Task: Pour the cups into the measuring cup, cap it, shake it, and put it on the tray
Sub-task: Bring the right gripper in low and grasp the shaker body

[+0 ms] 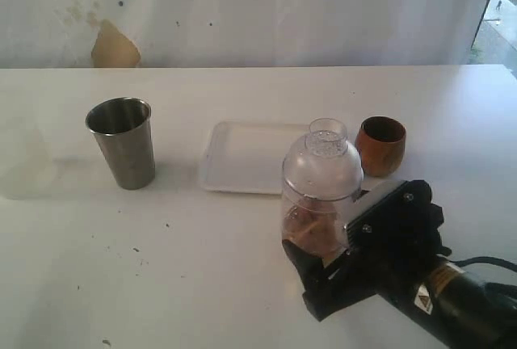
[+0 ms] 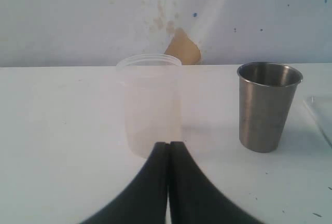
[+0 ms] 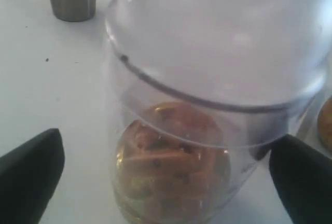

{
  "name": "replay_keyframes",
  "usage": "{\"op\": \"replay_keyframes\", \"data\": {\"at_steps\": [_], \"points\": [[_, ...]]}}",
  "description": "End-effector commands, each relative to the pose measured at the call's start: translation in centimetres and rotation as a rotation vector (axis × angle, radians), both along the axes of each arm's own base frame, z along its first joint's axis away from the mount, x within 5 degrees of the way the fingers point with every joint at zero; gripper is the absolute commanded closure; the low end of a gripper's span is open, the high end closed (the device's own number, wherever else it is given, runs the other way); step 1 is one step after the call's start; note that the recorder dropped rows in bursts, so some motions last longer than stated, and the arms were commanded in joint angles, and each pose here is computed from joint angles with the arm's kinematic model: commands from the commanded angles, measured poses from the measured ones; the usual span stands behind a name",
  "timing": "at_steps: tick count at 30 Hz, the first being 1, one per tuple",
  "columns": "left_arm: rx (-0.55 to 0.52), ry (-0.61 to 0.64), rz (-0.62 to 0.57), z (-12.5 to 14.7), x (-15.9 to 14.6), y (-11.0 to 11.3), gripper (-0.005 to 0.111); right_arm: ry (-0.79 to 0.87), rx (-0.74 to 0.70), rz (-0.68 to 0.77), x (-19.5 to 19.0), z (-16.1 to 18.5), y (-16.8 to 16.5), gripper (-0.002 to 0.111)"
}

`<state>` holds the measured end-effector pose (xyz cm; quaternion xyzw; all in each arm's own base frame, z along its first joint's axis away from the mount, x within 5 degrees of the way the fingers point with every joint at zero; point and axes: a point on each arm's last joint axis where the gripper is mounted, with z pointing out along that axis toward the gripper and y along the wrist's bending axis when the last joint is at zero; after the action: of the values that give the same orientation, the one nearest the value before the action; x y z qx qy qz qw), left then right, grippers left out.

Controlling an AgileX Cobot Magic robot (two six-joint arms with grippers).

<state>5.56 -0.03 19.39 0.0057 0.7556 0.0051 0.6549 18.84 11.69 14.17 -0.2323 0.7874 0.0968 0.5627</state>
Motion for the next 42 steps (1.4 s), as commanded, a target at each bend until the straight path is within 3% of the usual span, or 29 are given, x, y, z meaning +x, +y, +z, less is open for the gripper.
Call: {"op": "replay_keyframes", "data": {"at_steps": [1,11,42], "points": [[0.001,0.003,0.005,-0.2,0.0,0.0,0.106,-0.009,0.018,-0.079,1.3,-0.6,0.2,0.005],[0.001,0.003,0.005,-0.2,0.0,0.0,0.106,-0.04,0.029,-0.085,3.6,-1.2,1.7,0.005],[0.001,0.003,0.005,-0.2,0.0,0.0,0.106,-0.072,0.062,-0.086,4.6,-0.5,2.4,0.006]]}}
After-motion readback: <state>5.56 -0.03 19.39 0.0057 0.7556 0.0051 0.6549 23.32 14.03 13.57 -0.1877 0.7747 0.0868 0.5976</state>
